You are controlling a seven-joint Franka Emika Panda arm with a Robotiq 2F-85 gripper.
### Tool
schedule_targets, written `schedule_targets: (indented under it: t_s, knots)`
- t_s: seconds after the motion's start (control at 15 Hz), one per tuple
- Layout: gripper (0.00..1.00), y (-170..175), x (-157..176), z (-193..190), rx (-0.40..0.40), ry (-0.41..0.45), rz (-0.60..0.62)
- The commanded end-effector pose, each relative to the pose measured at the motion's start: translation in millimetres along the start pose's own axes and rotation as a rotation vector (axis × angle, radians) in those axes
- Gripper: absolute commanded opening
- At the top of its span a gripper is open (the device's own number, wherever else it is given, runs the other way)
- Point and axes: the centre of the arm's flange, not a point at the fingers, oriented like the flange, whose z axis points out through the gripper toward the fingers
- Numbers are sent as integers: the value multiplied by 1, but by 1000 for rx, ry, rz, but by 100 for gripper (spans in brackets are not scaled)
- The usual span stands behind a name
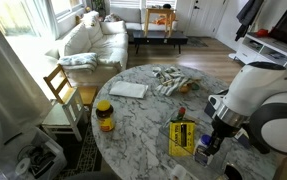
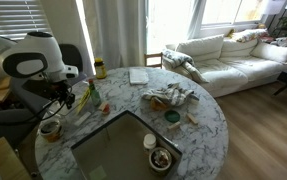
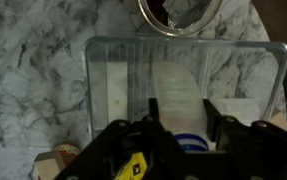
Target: Place the white bottle in the clear container upright.
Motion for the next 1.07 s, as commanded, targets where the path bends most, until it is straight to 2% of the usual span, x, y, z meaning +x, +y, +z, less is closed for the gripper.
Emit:
schedule_targets:
  t_s: [0.0,0.33,0.4,0.47,0.53,0.67,0.73,0.8,0.87,1.0]
  knots:
    - [20,-3,5,12,-1,6,-7]
    - [20,-6,7,16,-9,-5,-18]
    - [46,-7,6,16,-10,-8,-19]
    - [56,-7,6,16,-8,-10,-21]
    - [54,-8,6,16,-7,-13,-22]
    - [65,-9,5,18,-5,-22,-27]
    - [60,-9,4,18,-4,-24,-28]
    - [60,-9,4,19,-5,-27,-28]
    - [69,-9,3,18,-7,-28,-28]
    - [93,-9,2,14,-13,-27,-31]
